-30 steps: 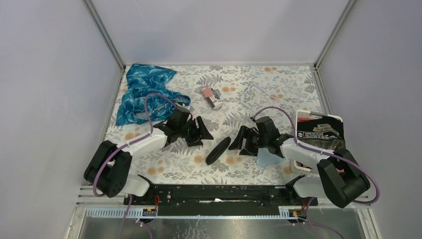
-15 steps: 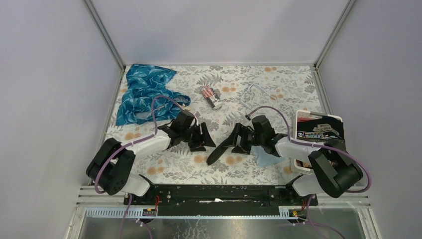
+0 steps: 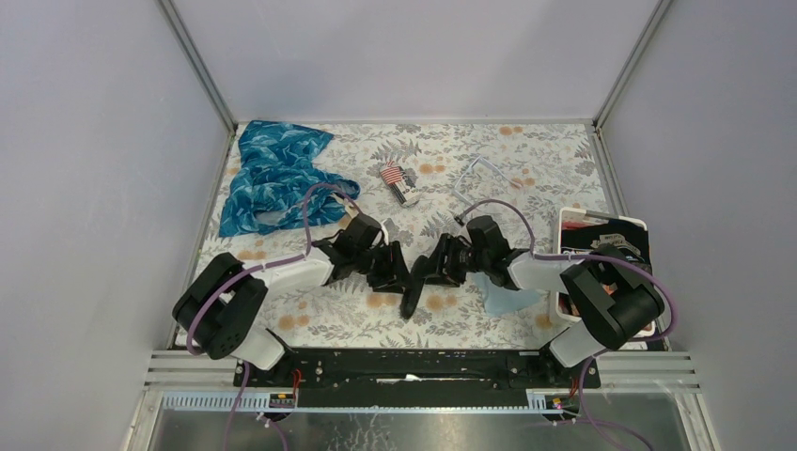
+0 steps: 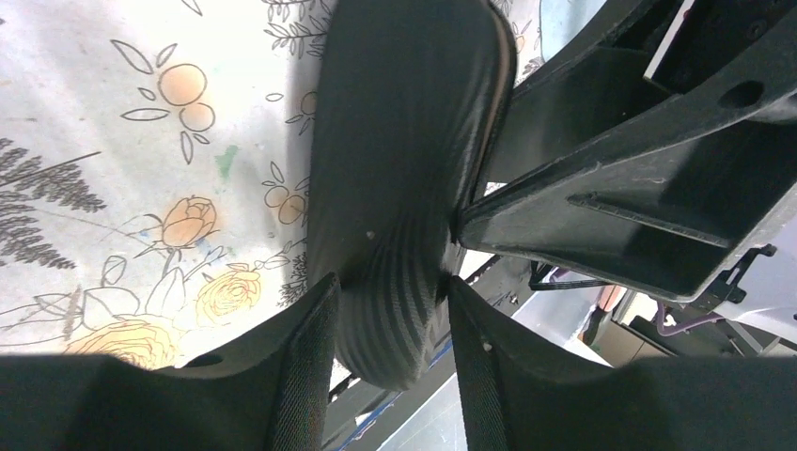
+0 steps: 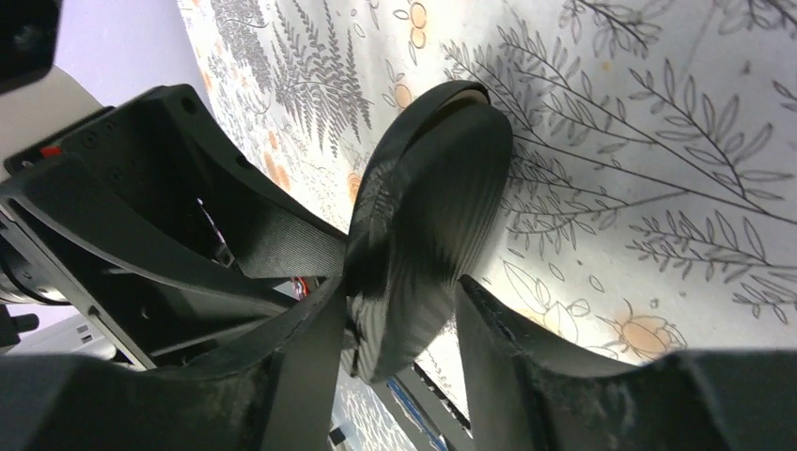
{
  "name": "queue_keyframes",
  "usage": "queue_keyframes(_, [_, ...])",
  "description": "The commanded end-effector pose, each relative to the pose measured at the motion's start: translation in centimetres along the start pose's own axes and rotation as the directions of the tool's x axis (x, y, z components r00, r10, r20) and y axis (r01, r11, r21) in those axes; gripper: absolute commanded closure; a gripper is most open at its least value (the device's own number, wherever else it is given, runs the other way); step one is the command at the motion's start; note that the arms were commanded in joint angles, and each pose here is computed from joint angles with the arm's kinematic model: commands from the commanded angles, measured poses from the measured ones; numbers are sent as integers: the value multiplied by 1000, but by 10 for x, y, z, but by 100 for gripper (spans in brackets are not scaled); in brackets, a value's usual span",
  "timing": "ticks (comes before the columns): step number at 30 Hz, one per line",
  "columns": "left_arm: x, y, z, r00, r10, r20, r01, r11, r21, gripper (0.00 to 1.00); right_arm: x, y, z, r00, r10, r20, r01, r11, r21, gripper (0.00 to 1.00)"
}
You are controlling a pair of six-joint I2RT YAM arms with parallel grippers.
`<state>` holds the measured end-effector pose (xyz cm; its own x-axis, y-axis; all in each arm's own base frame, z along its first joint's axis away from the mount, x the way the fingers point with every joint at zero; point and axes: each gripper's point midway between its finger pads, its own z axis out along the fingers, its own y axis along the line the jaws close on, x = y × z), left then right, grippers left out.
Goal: Organize the sunglasses
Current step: Open the sunglasses case at the center of the board.
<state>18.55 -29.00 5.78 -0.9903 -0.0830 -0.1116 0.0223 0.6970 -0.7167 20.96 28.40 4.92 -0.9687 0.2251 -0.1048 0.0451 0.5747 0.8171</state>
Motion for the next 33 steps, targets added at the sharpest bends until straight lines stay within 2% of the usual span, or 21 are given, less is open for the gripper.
queue_keyframes(1, [0, -3, 8, 1000, 14, -1, -14, 1000, -5, 50, -11, 14, 6, 999, -45, 18, 46, 999, -29, 50])
queue_keyframes(14, [-7, -4, 9, 999, 2, 36, -1, 1000, -22, 51, -8, 4, 8, 999, -44, 13, 44, 999, -6, 63])
queue_keyframes(33, [-2, 13, 2, 996, -30, 79, 35, 998, -62, 59, 0, -47, 9, 999, -53, 0, 52, 983, 173, 66])
